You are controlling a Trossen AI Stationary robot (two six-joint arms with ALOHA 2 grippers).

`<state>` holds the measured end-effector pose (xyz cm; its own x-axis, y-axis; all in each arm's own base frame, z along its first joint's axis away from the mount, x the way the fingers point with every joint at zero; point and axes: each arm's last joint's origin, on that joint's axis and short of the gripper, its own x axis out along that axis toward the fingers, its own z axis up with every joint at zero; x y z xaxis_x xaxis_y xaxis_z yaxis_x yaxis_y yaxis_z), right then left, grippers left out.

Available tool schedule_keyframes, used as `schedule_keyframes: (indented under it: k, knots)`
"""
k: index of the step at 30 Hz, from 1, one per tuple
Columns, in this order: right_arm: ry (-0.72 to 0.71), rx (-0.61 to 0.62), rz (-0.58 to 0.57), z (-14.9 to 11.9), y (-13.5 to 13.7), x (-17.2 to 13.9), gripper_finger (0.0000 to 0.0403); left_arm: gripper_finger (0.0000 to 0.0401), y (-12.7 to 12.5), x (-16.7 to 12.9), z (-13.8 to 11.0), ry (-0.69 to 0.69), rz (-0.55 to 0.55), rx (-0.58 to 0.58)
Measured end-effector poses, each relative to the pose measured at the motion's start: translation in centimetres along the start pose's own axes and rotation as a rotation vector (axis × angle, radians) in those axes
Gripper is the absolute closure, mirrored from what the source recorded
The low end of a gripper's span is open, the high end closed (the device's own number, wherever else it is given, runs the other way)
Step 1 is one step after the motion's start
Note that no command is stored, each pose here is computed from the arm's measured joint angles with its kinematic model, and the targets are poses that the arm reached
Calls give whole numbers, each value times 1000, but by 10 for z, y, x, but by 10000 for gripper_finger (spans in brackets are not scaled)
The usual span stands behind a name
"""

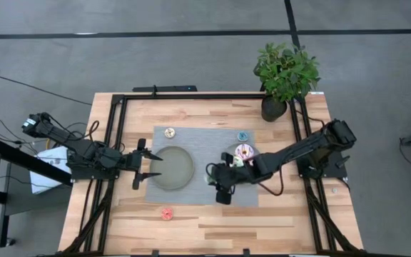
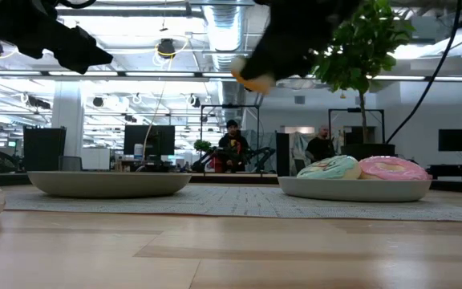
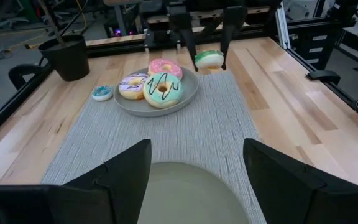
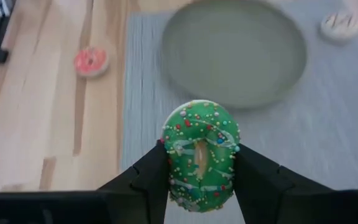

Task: Pick & Place donuts
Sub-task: Put the small green donut into the green plate

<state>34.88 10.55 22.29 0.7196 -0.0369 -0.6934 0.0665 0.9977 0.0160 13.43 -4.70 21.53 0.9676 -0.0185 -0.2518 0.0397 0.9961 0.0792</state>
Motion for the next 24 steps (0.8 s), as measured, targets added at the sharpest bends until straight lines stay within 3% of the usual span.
schedule_keyframes:
  k: [13, 24]
  knots:
    - [-183, -88, -63, 28, -39, 7, 224, 153, 0, 0, 1, -5, 3, -28]
    - [-290, -219, -120, 47, -47, 21, 221, 153, 2, 0, 4, -47, 75, -81]
